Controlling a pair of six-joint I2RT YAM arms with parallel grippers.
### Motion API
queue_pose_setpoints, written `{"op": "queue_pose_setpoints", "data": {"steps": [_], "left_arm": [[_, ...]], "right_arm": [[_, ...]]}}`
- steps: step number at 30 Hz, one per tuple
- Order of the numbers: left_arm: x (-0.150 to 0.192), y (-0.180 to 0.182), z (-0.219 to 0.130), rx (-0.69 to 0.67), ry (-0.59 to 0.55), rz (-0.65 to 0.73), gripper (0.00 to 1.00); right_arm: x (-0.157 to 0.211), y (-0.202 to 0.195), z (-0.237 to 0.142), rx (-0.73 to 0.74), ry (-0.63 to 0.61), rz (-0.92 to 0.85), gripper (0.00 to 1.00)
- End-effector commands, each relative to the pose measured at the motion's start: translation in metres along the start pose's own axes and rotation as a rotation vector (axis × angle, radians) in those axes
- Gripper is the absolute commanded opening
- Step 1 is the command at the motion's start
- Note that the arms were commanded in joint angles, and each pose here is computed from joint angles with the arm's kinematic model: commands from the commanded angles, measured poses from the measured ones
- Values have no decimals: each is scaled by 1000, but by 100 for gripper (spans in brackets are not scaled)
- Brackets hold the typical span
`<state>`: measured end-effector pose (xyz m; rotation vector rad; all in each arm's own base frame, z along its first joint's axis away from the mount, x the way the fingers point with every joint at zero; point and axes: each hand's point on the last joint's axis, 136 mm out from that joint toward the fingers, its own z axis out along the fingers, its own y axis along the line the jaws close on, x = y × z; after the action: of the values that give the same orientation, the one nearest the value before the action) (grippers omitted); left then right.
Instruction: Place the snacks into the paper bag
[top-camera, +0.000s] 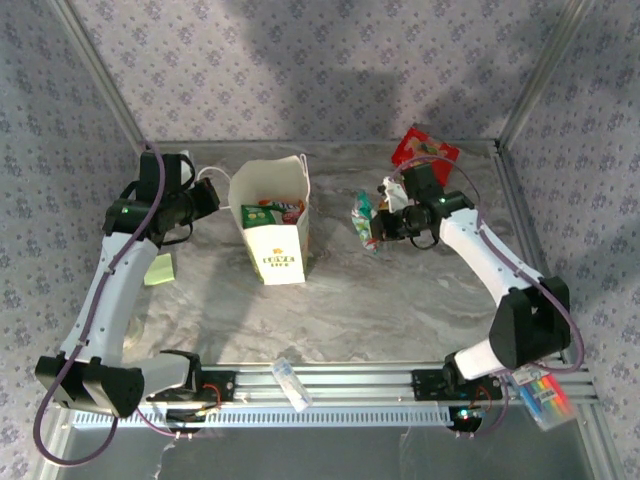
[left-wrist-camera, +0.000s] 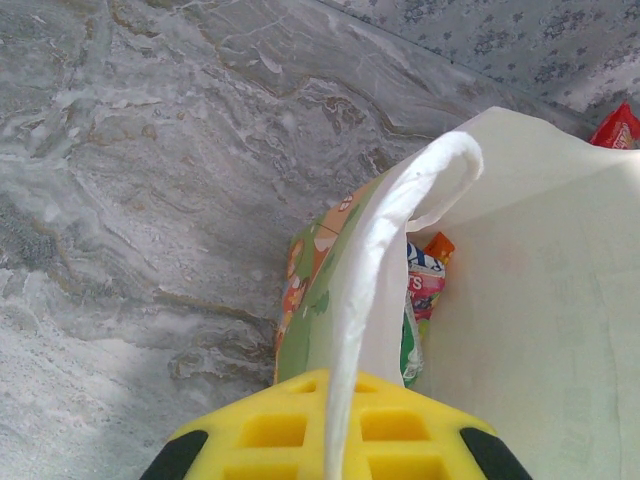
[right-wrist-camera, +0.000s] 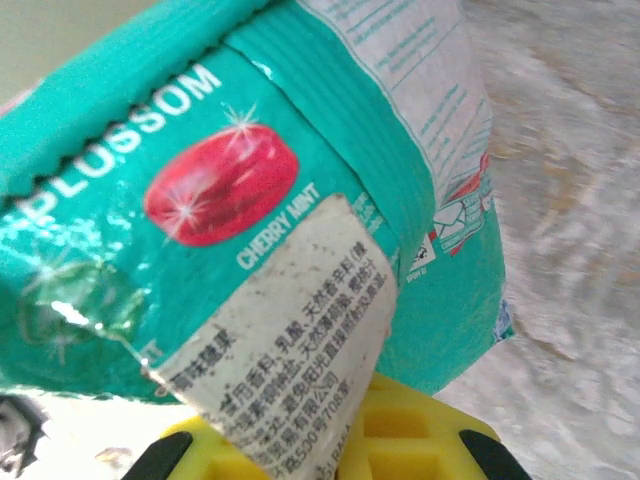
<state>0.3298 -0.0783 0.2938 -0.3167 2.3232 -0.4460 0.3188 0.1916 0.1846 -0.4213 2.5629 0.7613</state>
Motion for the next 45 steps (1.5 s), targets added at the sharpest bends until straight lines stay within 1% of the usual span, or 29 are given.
{"op": "queue_pose_setpoints", "data": {"steps": [1,6,14,25,28,35,41,45], "left_arm": [[-13,-9,-8,26,-36,3,6],[-13,-10,-8,29,-36,6,6],[-12,-11,-8,31,-35,8,6],[-13,-14,-10,38,-37,18,6],[-13,-15,-11,39,-39,20,6],[-15,-16,-12,41,-43,22,6],[-15,-17,-14,46,-47,25,6],[-15,-17,-15,43,-47,28,6]], "right_arm": [[-12,44,-26,-215,-79,-79,11],[-24,73,-56,-306,-173,-140,12],[-36,101,-100,-342,-278,-209,13],[-47,161,-149,-427,-401,-374,15],[-56,167,-154,-407,-433,-384,14],[-70,206,-169,-489,-509,-489,15],[-83,240,-163,-565,-510,-555,14],[-95,256,-154,-612,-503,-558,14]]}}
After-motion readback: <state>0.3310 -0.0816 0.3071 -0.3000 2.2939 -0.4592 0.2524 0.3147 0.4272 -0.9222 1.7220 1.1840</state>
